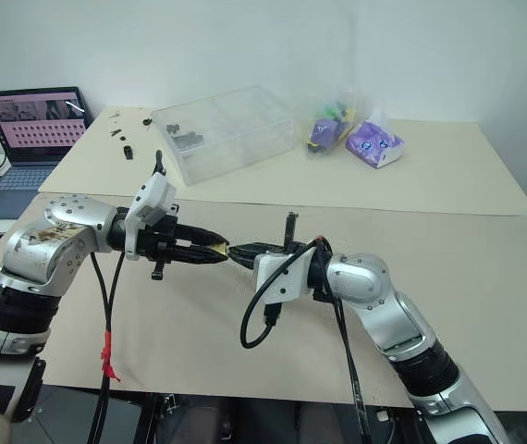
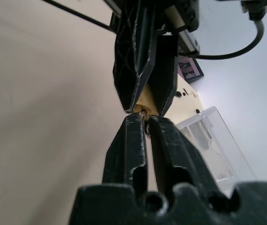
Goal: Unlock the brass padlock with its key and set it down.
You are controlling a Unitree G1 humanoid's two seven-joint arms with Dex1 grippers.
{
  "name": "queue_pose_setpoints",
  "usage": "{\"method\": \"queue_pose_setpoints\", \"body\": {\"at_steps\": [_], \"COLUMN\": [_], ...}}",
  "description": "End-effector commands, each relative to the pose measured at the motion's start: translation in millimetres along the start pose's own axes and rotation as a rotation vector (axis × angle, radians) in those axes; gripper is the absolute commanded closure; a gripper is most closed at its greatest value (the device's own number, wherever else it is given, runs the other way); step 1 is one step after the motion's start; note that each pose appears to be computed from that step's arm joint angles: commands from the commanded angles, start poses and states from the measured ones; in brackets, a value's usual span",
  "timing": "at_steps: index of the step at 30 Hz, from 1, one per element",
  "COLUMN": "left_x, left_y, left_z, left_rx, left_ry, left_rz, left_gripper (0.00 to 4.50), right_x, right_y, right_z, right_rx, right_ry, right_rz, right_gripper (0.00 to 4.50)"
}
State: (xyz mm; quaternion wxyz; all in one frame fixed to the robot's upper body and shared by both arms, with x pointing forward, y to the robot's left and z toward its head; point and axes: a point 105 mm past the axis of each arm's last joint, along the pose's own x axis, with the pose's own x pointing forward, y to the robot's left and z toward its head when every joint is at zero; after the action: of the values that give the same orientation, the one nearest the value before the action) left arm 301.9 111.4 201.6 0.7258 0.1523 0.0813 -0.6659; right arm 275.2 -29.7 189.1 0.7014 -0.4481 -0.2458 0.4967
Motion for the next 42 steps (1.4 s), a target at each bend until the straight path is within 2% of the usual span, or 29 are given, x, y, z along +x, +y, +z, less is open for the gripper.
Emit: {"method": "queue_pose_setpoints", "body": {"at_steps": [1, 2, 6, 11, 24, 42], "left_x": [-6.2, -6.2, -6.1, -6.2, -7.0, -7.8], "left_y": [-0.9, -0.8, -0.3, 0.0, 1.1, -1.1], "left_z": [17.5, 17.6, 17.9, 18.1, 18.8, 20.6], "left_rx": [0.068, 0.068, 0.067, 0.068, 0.070, 0.073], "left_ry": [-0.030, -0.030, -0.031, -0.031, -0.027, -0.028], "left_rz": [0.012, 0.012, 0.013, 0.015, 0.019, 0.013], "left_gripper": [3.66, 3.66, 3.66, 3.66, 3.66, 3.66], "right_x": [-0.9, -1.2, -2.4, 3.0, 13.3, 17.2], "right_y": [1.8, 1.4, -1.5, -9.8, -8.1, -5.2], "right_z": [5.5, 5.2, -0.9, 6.3, 22.5, 19.8], "right_rx": [-0.213, -0.301, -0.575, -0.712, -0.799, -0.755], "right_ry": [-0.006, -0.004, -0.003, -0.043, -0.131, -0.144], "right_rz": [-0.018, -0.029, -0.082, -0.159, -0.170, -0.145], "right_gripper": [2.67, 2.38, 2.38, 2.38, 2.38, 2.38]}}
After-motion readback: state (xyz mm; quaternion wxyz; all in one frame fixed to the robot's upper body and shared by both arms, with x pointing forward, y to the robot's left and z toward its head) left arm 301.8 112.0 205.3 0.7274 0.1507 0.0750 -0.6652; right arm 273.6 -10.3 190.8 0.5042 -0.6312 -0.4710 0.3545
